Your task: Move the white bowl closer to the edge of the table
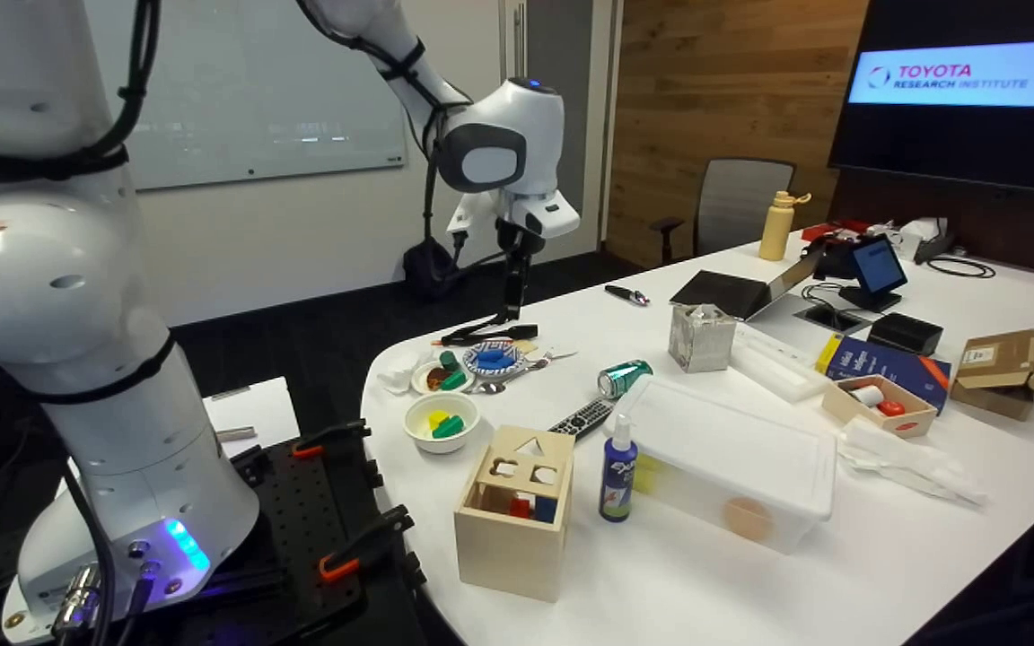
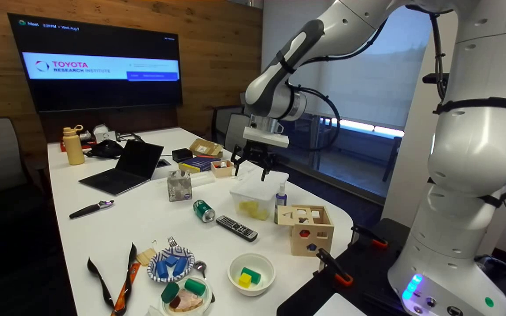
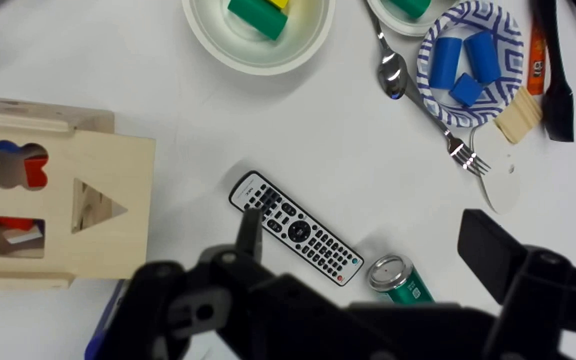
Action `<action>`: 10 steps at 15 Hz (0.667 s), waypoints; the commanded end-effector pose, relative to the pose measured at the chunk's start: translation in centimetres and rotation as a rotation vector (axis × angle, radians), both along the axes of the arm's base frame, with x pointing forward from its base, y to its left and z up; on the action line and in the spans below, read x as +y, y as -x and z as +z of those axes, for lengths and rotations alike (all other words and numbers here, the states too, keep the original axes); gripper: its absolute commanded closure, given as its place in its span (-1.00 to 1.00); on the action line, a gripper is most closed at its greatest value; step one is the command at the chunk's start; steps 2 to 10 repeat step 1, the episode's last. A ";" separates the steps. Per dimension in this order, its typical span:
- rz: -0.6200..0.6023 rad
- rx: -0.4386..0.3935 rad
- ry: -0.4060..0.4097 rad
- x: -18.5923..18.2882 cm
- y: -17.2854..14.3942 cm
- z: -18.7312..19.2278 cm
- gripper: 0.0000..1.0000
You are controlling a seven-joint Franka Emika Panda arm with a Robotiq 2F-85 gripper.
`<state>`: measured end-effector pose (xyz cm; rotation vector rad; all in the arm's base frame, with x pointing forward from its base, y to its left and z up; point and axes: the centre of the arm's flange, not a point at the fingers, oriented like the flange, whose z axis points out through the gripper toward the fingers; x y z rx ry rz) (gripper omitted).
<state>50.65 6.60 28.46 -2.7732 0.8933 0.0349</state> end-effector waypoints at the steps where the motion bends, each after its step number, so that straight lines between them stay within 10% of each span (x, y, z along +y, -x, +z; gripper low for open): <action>1: 0.066 0.024 0.006 -1.0 -1.2 1.7 -1.00; 10: 0.066 0.024 0.006 -1.0 -1.2 1.7 -1.00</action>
